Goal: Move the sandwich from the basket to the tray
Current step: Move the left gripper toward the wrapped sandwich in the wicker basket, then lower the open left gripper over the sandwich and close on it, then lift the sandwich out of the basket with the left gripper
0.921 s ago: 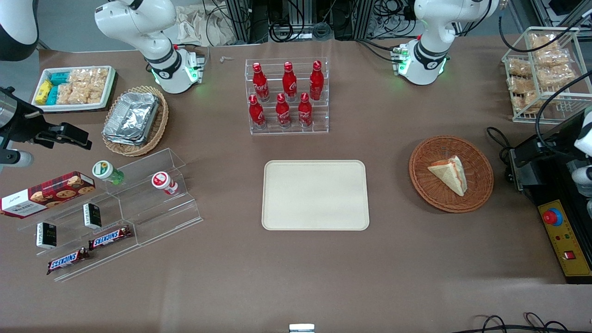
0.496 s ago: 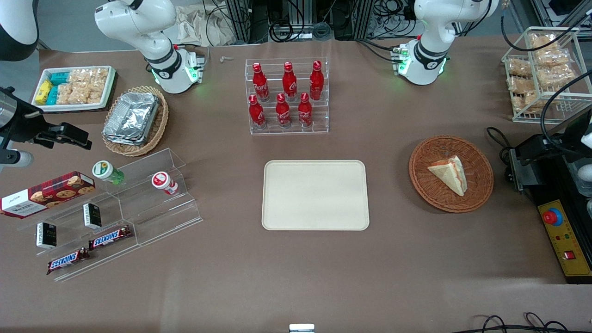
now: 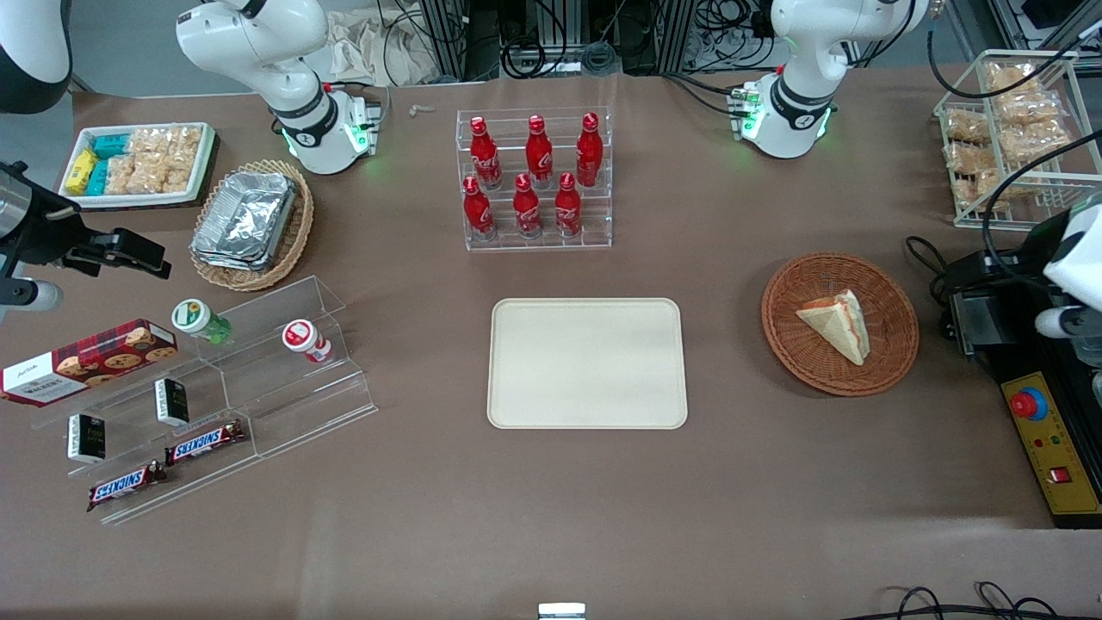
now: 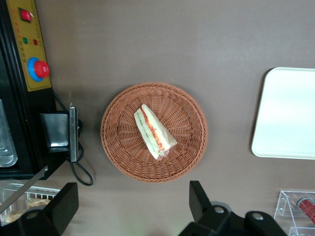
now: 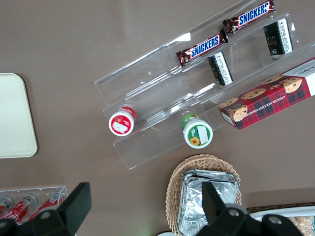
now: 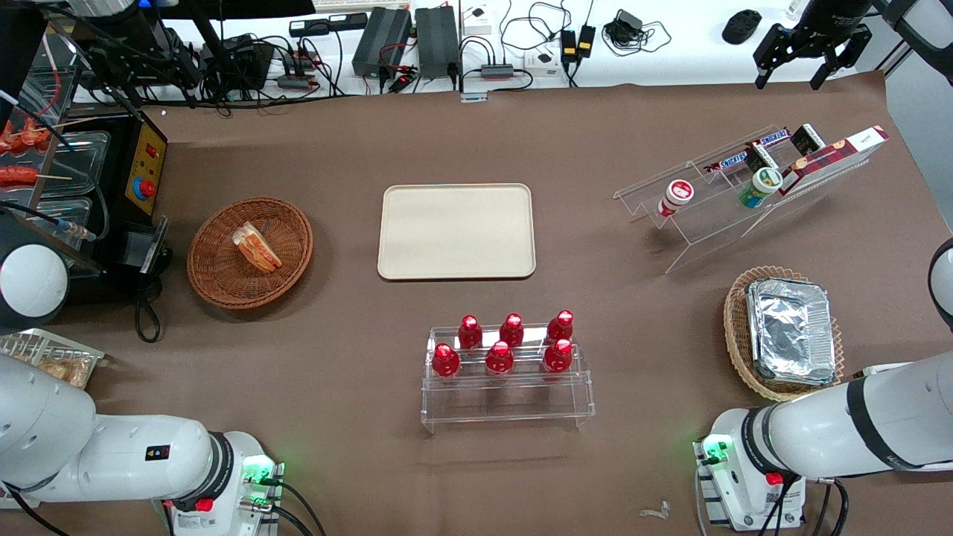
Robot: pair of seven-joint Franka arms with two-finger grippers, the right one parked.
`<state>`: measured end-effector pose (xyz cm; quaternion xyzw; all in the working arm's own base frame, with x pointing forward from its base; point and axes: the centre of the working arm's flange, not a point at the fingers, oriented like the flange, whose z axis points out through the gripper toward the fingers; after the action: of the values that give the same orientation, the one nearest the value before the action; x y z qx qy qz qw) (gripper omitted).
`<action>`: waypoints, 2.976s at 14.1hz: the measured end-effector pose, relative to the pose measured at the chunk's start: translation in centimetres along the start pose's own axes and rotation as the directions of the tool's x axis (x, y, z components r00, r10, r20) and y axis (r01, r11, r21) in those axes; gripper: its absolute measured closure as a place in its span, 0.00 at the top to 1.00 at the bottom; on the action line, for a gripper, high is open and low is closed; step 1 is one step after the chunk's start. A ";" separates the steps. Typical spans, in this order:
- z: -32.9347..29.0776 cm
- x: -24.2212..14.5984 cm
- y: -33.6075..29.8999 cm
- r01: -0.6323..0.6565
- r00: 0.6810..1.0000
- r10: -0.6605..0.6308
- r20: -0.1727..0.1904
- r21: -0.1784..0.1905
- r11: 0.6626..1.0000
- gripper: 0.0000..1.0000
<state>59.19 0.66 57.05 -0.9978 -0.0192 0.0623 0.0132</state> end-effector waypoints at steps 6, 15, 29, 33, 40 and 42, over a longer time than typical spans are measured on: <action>8.6 -4.0 -0.2 0.083 0.996 -0.083 0.018 -0.002 0.997 1.00; 19.7 -6.3 0.5 0.366 0.930 -0.366 -0.010 -0.011 0.931 1.00; 30.4 -4.5 2.4 0.566 0.823 -0.567 0.047 0.035 0.824 1.00; 32.7 -4.5 2.0 0.578 0.813 -0.579 0.060 0.046 0.815 0.86; 31.6 -3.7 2.0 0.609 0.790 -0.611 0.051 0.043 0.792 0.33; 28.9 -2.6 2.1 0.613 0.784 -0.616 0.075 0.067 0.788 0.27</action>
<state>53.05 -0.83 28.62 -0.9328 -0.3421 0.1012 0.0512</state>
